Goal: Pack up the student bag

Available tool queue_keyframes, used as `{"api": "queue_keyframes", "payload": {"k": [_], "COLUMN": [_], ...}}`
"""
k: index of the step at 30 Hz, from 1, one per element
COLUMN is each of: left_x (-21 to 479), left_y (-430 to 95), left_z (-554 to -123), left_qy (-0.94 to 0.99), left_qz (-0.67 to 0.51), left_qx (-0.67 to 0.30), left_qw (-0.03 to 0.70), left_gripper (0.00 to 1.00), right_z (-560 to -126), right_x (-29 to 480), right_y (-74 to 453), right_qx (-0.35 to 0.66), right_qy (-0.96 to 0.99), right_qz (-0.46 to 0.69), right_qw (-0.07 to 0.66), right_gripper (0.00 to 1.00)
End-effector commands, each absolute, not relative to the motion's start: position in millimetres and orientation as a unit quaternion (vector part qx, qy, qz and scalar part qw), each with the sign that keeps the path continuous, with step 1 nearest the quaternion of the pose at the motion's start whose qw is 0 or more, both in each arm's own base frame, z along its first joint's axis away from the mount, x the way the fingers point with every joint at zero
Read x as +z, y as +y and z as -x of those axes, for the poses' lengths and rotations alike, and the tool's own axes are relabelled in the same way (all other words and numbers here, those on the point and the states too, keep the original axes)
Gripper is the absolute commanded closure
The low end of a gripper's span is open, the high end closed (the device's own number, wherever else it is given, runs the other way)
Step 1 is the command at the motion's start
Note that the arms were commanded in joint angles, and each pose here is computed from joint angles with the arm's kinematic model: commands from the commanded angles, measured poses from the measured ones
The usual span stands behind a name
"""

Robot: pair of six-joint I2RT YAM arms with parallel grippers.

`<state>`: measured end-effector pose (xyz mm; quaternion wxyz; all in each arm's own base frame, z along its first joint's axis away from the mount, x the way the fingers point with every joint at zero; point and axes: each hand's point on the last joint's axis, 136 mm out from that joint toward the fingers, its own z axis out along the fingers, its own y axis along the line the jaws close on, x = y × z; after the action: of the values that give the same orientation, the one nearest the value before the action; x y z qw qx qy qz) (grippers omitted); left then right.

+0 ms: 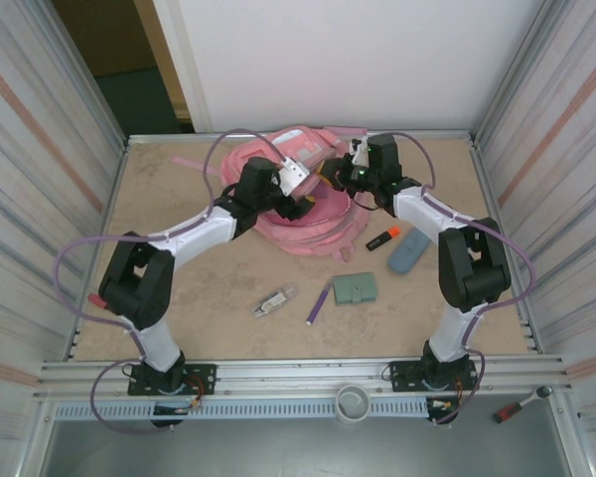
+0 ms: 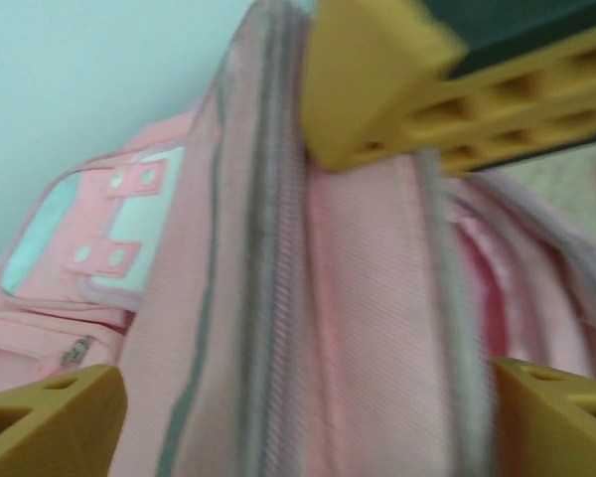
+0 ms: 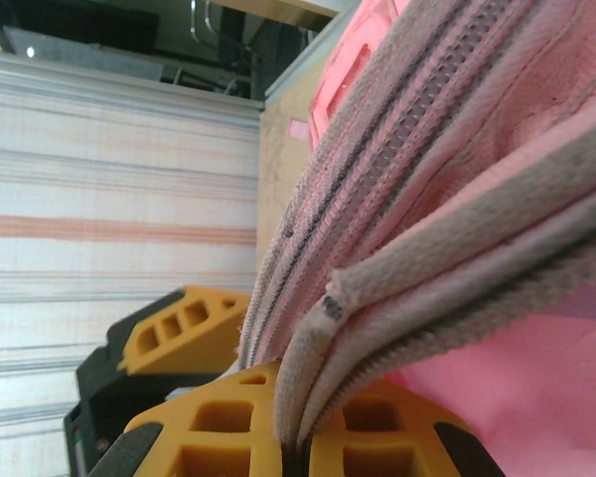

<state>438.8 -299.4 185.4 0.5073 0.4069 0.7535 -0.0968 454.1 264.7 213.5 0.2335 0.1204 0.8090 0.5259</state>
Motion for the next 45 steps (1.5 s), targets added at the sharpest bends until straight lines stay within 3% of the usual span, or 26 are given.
{"api": "queue_keyframes", "payload": {"k": [1, 4, 6, 7, 9, 11, 17, 22, 31, 36, 45], "left_x": [189.7, 185.6, 186.5, 187.8, 191.3, 197.4, 203.8, 203.6, 202.6, 205.1, 209.9], "left_y": [-297.8, -296.3, -289.3, -284.7, -274.9, -266.6, -263.4, -265.1, -266.9, -267.0, -269.8], "left_z": [-459.2, -464.5, -467.8, -469.3, -472.2, -473.6, -464.3, -459.0, -453.0, -451.6, -451.2], "left_qy": [0.740, 0.751, 0.760, 0.765, 0.773, 0.778, 0.783, 0.779, 0.773, 0.771, 0.773], "left_qz": [-0.419, -0.406, -0.386, -0.375, -0.354, -0.336, -0.317, -0.315, -0.325, -0.324, -0.316], "left_qx": [-0.051, -0.069, -0.083, -0.088, -0.093, -0.097, -0.124, -0.139, -0.146, -0.150, -0.168], "left_qw": [0.523, 0.517, 0.516, 0.516, 0.518, 0.522, 0.520, 0.524, 0.524, 0.527, 0.524], "left_gripper": [0.23, 0.60, 0.89, 0.99, 1.00, 1.00, 1.00, 1.00, 1.00, 1.00, 1.00], "right_z": [-439.4, -435.0, -430.6, -425.8, -413.4, -396.7, -332.9, -317.6, -330.4, -328.0, -329.0], "right_x": [276.6, 268.8, 257.3, 245.4, 220.3, 193.5, 135.5, 101.3, 47.5, 29.1, 46.5], "right_y": [272.8, 263.3, 246.0, 232.7, 201.7, 160.8, 38.2, 19.3, 23.6, 20.4, 14.3], "right_qx": [0.564, 0.547, 0.512, 0.478, 0.393, 0.292, 0.013, -0.028, -0.028, -0.024, -0.007], "right_qy": [0.777, 0.790, 0.811, 0.830, 0.870, 0.905, 0.944, 0.939, 0.942, 0.944, 0.938], "right_qz": [-0.071, -0.069, -0.071, -0.076, -0.084, -0.100, -0.165, -0.218, -0.256, -0.267, -0.260], "right_qw": [0.271, 0.267, 0.274, 0.277, 0.287, 0.293, 0.286, 0.266, 0.213, 0.195, 0.230], "right_gripper": [1.00, 1.00, 0.86, 0.77, 0.49, 0.41, 0.02, 0.01, 0.01, 0.12, 0.49]}}
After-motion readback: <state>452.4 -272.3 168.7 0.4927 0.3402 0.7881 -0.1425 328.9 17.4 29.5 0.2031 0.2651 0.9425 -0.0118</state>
